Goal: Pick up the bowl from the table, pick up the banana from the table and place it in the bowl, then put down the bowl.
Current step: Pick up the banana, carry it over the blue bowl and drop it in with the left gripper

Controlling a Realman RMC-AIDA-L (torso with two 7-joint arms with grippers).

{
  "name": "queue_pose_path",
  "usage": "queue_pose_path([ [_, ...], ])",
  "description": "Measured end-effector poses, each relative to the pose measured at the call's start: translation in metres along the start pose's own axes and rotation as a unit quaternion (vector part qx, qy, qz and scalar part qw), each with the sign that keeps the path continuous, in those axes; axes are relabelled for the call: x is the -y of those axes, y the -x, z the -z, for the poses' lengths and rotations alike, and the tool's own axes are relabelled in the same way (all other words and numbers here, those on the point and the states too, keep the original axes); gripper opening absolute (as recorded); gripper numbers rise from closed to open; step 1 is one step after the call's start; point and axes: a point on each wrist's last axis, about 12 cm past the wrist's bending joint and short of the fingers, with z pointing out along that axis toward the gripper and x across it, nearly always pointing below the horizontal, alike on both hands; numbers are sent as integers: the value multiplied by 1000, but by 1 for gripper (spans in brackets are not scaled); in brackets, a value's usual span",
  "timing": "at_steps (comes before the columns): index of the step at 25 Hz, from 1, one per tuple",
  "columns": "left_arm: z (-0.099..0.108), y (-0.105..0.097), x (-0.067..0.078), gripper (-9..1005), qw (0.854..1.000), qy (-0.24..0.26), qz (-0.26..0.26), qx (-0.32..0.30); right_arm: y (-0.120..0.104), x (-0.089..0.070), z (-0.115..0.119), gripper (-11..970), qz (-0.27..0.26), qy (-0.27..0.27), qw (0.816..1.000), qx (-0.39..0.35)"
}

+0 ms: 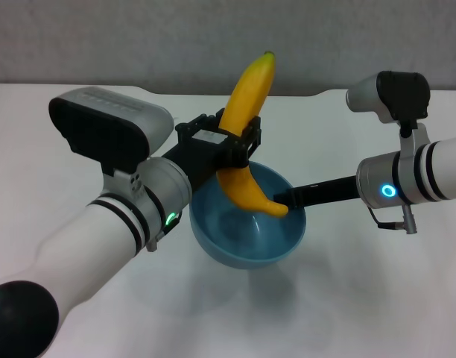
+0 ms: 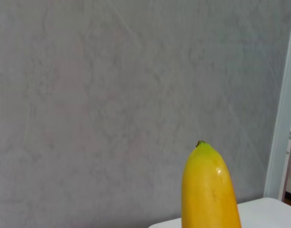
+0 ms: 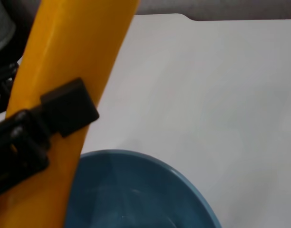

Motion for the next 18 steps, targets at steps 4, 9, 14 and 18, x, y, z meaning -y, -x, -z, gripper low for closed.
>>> queue_pose_path([
  [4, 1, -6, 3, 498, 1000, -4, -3, -7, 2, 0, 0, 30, 1, -2, 1000, 1],
  [9, 2, -10, 6, 499, 1000, -6, -5, -11, 3, 2, 2, 30, -2, -5, 1000, 6],
  [14, 3, -12, 10, 499, 1000, -8, -11, -6, 3, 3, 2, 31, -2, -7, 1000, 7],
  [18, 4, -12, 11, 644, 1000, -5, -13, 1, 3, 4, 2, 31, -2, -9, 1000, 9],
])
